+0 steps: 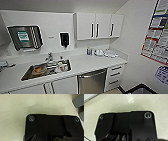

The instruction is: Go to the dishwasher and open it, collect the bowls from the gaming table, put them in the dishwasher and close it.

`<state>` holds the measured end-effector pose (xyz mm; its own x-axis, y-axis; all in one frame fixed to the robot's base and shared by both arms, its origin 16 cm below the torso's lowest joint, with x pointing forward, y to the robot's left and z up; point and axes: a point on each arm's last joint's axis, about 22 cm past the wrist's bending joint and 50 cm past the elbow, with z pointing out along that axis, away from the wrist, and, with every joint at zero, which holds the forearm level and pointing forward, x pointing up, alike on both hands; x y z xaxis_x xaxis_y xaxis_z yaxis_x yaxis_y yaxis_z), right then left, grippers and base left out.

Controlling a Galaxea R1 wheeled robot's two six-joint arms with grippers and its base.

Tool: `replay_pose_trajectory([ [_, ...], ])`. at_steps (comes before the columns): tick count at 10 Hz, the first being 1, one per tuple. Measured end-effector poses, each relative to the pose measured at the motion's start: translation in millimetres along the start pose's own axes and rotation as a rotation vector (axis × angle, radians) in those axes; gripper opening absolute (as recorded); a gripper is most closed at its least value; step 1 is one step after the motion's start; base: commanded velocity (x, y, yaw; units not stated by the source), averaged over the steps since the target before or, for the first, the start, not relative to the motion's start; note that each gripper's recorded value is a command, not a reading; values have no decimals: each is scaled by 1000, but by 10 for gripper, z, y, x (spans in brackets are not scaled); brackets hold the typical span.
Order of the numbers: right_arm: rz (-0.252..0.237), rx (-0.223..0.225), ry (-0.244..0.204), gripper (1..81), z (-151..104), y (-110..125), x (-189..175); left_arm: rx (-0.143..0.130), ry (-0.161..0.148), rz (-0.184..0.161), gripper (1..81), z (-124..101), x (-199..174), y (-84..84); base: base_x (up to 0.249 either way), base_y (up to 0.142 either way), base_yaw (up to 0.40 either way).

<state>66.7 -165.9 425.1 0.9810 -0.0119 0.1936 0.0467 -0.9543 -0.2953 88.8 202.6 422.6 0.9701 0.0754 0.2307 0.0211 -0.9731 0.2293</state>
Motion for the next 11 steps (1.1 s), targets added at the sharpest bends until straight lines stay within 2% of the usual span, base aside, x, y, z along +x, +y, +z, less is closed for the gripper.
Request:
replay_pose_trajectory([
  [11,0,1,-1,811,0,-4,-4,-1,1,0,811,2,11,4,124,0,0],
])
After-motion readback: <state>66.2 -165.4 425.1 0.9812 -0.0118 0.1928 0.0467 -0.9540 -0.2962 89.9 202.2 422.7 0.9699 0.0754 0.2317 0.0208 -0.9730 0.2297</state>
